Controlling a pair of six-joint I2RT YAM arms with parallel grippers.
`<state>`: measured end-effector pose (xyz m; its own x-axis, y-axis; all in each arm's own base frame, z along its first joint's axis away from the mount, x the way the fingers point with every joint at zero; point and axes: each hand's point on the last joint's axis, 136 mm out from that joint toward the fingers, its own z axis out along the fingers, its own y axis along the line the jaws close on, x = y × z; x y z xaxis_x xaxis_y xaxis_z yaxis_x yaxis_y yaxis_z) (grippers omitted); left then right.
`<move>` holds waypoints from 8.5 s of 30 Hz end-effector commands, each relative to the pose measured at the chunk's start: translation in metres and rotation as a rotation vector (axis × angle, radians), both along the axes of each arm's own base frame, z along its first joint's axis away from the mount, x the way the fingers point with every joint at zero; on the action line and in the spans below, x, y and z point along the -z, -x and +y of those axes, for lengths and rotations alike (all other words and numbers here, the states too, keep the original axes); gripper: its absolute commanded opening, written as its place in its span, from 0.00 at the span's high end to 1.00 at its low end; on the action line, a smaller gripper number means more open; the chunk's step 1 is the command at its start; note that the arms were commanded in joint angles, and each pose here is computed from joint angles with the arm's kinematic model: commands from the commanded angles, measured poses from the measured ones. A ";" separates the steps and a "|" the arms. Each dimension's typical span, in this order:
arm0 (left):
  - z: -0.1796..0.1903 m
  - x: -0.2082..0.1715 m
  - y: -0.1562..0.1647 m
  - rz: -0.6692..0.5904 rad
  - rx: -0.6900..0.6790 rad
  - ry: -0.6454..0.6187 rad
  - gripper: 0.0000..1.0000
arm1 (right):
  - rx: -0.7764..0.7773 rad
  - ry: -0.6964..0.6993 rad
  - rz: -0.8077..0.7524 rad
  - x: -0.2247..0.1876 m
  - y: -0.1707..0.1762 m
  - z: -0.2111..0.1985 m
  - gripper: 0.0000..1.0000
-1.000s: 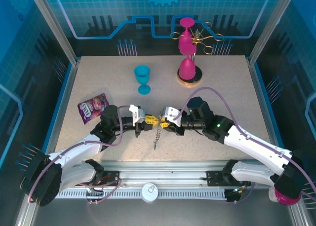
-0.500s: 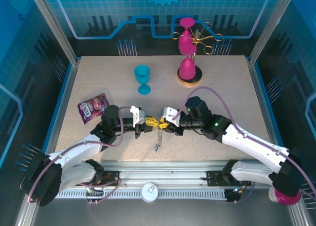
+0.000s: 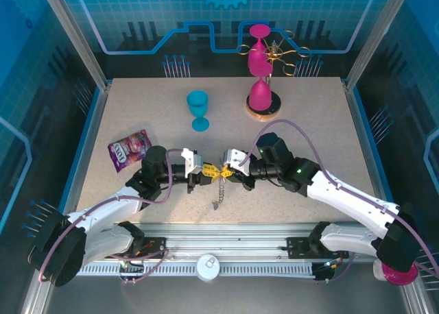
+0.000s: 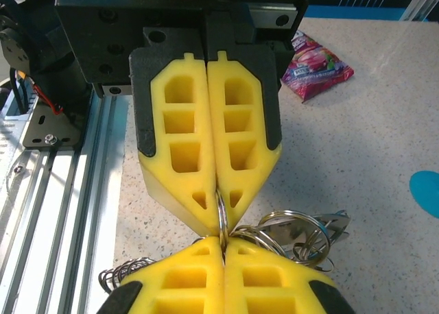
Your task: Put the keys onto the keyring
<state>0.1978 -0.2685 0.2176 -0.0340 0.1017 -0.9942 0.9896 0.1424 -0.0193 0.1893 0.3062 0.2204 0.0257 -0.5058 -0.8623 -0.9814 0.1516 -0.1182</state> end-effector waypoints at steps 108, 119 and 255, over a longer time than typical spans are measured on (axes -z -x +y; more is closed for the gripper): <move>-0.002 -0.023 0.002 -0.071 0.008 -0.022 1.00 | 0.077 0.073 0.005 -0.007 -0.002 -0.015 0.68; -0.002 -0.033 -0.003 -0.049 -0.016 0.049 1.00 | 0.070 0.032 0.029 0.001 -0.002 -0.001 0.67; 0.210 0.001 -0.109 0.373 -1.439 0.217 0.17 | 0.236 0.776 -0.210 0.130 -0.098 -0.011 0.98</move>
<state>0.3062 -0.0645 0.2249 -0.2181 -0.3662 -0.9046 -0.0201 0.9284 -0.3709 0.2766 0.3207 0.0968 -0.0597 -0.9196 -0.3883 -0.9150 0.2059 -0.3469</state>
